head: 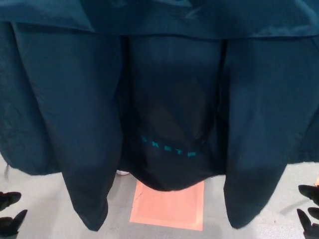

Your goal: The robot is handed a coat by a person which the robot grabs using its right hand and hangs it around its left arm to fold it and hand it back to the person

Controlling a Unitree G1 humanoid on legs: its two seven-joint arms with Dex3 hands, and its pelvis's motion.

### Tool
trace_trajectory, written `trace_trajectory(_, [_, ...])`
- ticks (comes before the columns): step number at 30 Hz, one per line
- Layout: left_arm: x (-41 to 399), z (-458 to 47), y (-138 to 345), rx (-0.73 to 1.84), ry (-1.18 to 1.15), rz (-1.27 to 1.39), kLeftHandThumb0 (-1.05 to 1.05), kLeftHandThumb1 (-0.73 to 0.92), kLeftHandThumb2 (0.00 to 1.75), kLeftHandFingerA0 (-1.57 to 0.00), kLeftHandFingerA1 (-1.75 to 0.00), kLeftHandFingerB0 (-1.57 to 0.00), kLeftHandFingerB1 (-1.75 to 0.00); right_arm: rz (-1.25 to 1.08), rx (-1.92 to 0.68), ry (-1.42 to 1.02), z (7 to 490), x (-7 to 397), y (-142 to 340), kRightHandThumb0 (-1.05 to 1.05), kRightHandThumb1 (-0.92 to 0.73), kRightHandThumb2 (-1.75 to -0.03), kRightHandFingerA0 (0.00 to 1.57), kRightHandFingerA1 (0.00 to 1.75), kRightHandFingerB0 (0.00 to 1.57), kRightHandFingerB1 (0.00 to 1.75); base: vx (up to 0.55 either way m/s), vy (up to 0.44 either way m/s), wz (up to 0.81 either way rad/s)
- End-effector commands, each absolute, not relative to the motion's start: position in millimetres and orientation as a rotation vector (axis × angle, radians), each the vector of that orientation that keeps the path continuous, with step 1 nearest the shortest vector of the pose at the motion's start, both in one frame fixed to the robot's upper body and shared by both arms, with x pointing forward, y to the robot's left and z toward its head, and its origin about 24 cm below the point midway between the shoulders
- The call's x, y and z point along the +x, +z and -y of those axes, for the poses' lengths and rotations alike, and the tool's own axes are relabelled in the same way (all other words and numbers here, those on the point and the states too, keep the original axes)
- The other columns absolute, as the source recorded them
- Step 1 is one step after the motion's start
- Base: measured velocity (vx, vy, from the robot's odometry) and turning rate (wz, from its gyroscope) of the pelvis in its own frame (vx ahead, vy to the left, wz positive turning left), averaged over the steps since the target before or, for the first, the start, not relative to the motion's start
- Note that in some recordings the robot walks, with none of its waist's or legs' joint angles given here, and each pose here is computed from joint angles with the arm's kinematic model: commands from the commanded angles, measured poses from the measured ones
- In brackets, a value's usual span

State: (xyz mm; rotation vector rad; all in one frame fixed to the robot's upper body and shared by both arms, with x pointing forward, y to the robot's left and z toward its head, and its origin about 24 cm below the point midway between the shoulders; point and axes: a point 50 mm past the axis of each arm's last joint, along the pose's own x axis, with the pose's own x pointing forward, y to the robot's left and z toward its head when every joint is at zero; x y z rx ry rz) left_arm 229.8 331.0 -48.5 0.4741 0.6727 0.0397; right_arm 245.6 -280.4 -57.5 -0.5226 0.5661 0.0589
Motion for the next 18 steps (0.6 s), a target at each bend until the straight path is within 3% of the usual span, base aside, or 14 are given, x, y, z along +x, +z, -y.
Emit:
trace_trajectory(1, [226,-334,-47,0.45,0.025,-0.645,-0.58,0.86,0.66,-0.21,-0.31,-0.18,-0.29,-0.525,-0.543,0.069,285,242,-55,-0.33,-0.6,-1.12,0.0,0.47,0.0,0.45,0.1,-0.003,0.0])
trace_trajectory(7, [221,-331,-50,0.422,0.002,-0.621,-0.6,0.86,0.66,-0.27,-0.32,-0.21,-0.29,-0.367,-0.497,0.115,268,233,-41,-0.33,-0.6,-1.12,0.0,0.47,0.0,0.46,0.06,-0.002,0.01])
trace_trajectory(10, [219,-332,-49,0.331,0.006,-0.595,-0.59,0.87,0.66,-0.21,-0.32,-0.17,-0.3,-0.267,-0.494,0.165,256,220,-28,-0.35,-0.56,-1.11,0.01,0.47,0.0,0.46,0.0,0.0,0.0])
trace_trajectory(11, [216,-333,-49,0.311,-0.005,-0.592,-0.33,0.62,1.12,0.0,-0.47,0.0,-0.48,-0.22,-0.495,0.184,253,205,-21,-0.35,-0.55,-1.11,0.01,0.47,0.0,0.46,0.0,0.0,0.0])
trace_trajectory(17, [191,-333,-61,0.317,-0.03,-0.631,-0.34,0.57,1.1,-0.01,-0.47,-0.01,-0.46,-0.165,-0.445,0.248,245,144,2,-0.34,-0.57,-1.12,0.02,0.46,0.0,0.46,0.0,0.0,0.0])
trace_trajectory(18, [190,-332,-62,0.32,-0.041,-0.627,-0.34,0.59,1.11,0.0,-0.47,0.0,-0.46,-0.136,-0.452,0.259,242,136,12,-0.7,-0.91,-0.67,0.28,0.34,0.16,0.28,0.0,0.0,0.0])
